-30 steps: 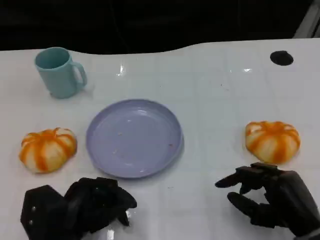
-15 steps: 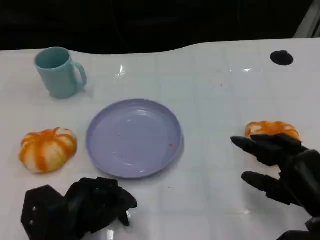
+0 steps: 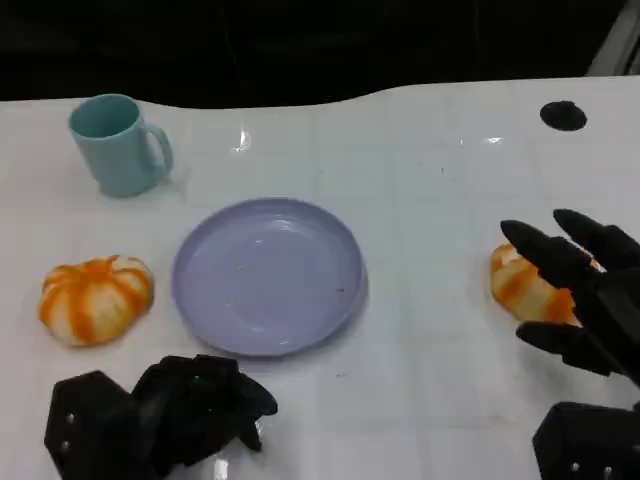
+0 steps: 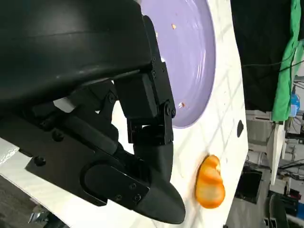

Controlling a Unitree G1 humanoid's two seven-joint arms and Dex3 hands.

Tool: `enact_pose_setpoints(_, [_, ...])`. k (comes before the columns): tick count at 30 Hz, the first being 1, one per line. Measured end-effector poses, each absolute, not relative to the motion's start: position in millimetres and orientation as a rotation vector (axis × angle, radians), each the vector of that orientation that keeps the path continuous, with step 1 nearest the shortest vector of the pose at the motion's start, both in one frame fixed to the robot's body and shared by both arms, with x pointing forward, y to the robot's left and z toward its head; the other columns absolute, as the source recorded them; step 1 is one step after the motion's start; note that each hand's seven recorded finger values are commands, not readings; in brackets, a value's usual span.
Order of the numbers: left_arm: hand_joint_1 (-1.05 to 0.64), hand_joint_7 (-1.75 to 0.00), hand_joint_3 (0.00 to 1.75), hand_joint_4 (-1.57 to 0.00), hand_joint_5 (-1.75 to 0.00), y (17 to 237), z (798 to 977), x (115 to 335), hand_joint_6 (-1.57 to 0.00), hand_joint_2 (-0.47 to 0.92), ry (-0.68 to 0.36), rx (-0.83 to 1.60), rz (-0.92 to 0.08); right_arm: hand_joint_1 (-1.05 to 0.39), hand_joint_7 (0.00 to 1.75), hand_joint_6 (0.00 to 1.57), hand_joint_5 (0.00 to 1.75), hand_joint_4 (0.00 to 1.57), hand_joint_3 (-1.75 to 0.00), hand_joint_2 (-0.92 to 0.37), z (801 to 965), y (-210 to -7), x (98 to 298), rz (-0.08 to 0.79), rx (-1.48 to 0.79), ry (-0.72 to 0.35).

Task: Grasp the bread from the table and place it into the plate.

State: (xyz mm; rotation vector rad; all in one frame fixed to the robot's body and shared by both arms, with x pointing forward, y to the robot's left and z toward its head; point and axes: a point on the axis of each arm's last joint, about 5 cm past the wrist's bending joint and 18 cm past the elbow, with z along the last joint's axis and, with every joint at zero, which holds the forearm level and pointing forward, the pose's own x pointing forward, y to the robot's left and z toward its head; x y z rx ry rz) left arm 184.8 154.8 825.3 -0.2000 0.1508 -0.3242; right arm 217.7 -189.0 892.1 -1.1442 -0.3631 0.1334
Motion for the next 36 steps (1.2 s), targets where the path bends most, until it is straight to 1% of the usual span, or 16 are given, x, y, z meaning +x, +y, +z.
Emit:
enact_pose_setpoints(4, [-1.05, -0.43, 0.03, -0.91, -1.48, 155, 825.4, 185, -1.48, 0.81, 0.150, -0.200, -0.324, -0.50, 0.00, 0.18, 0.08, 0.01, -0.03, -0.88, 894.7, -185, 224, 0.153, -1.218, -0.308])
enact_pose_setpoints(11, [-1.04, -0.43, 0.03, -0.90, -1.49, 155, 825.5, 184, -1.48, 0.80, 0.149, -0.201, -0.323, -0.40, 0.02, 0.22, 0.14, 0.04, -0.01, -0.83, 893.5, -179, 232, 0.191, -1.289, -0.225])
enact_pose_setpoints(25, [-1.05, -0.44, 0.02, -0.89, -1.50, 155, 825.2, 180, -1.47, 0.80, 0.147, -0.204, -0.317, -0.23, 0.02, 0.27, 0.21, 0.06, 0.00, -0.76, 890.9, -171, 250, 0.229, -1.344, -0.147])
enact_pose_setpoints(31, [-1.05, -0.45, 0.02, -0.89, -1.50, 155, 825.3, 179, -1.48, 0.81, 0.147, -0.204, -0.316, -0.22, 0.02, 0.29, 0.22, 0.09, -0.01, -0.78, 888.9, -168, 259, 0.239, -1.366, -0.098])
enact_pose_setpoints(34, [-1.05, -0.45, 0.02, -0.90, -1.50, 155, 825.4, 179, -1.48, 0.81, 0.146, -0.204, -0.316, -0.23, 0.02, 0.36, 0.19, 0.20, -0.01, -0.82, 884.9, -169, 262, 0.249, -1.380, -0.066])
enact_pose_setpoints(35, [-1.05, -0.45, 0.02, -0.90, -1.50, 155, 825.4, 179, -1.48, 0.81, 0.146, -0.203, -0.316, -0.23, 0.04, 0.42, 0.18, 0.30, -0.01, -0.84, 883.6, -170, 262, 0.253, -1.386, -0.055])
enact_pose_setpoints(36, [-1.05, -0.45, 0.02, -0.90, -1.50, 155, 825.4, 179, -1.47, 0.80, 0.146, -0.203, -0.316, -0.22, 0.06, 0.51, 0.19, 0.43, -0.01, -0.85, 881.9, -170, 263, 0.256, -1.392, -0.042])
